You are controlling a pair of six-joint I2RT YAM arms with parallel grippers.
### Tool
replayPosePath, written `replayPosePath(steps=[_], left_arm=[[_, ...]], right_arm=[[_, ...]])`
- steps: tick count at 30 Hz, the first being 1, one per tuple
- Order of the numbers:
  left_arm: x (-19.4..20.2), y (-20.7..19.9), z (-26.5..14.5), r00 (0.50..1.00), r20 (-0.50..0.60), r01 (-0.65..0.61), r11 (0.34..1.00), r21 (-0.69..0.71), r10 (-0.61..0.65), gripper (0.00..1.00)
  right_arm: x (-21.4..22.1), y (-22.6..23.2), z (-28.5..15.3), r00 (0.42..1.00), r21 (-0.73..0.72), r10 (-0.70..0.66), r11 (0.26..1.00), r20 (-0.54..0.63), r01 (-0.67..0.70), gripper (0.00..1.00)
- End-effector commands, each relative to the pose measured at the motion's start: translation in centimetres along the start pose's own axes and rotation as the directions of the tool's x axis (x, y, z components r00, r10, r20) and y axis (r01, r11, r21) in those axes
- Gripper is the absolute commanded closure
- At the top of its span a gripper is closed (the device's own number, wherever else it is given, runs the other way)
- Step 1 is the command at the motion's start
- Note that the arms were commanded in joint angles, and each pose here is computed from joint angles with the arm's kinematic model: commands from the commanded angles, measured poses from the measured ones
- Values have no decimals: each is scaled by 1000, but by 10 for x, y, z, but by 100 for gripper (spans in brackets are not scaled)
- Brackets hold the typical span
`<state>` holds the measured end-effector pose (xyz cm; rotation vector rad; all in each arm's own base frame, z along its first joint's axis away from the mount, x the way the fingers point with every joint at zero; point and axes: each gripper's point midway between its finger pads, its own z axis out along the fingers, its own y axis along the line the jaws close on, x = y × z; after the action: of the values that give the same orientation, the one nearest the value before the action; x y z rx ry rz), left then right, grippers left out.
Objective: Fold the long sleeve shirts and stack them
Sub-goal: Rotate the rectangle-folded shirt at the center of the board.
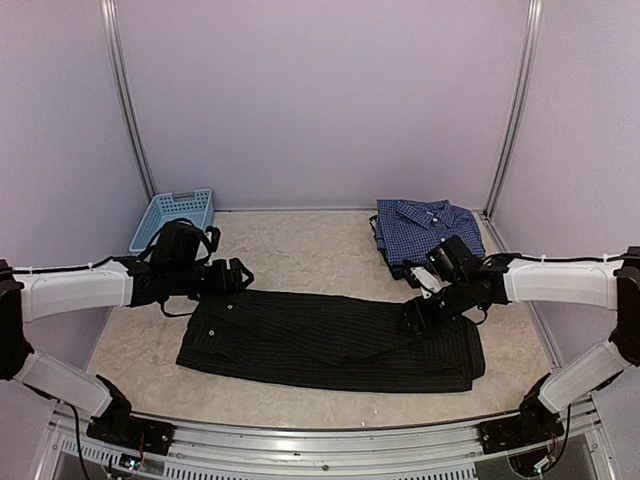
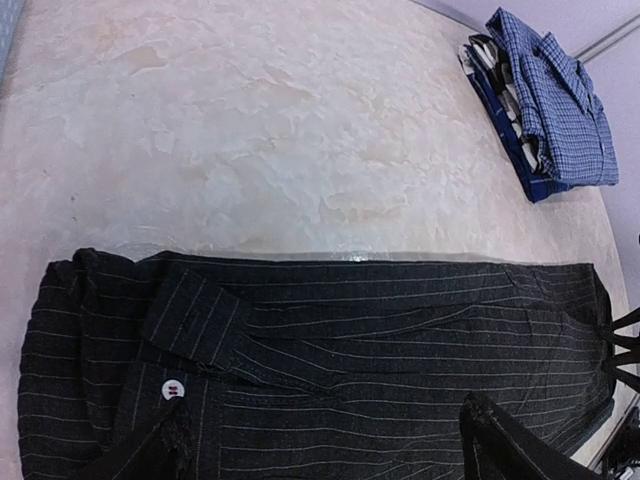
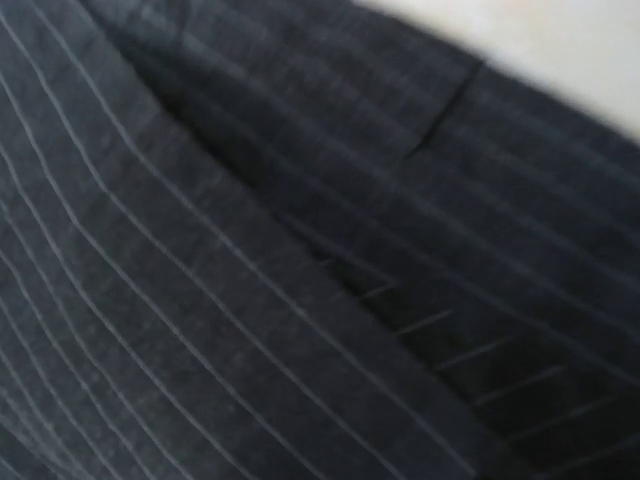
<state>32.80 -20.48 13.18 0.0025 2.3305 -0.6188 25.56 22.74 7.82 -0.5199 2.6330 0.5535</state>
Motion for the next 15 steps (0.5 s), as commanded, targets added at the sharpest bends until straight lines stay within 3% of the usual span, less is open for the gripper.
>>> replayPosePath(steps=[1,15], left_arm=[[15,-24,21,999,-31,-42,997,64,44,13],[73,17,65,982,-180,-66,996,-59,54,12]], right_arm=[[4,2,14,999,32,11,999,-31,-11,41],[23,-43,42,989,266,56,964,-136,-18,41]])
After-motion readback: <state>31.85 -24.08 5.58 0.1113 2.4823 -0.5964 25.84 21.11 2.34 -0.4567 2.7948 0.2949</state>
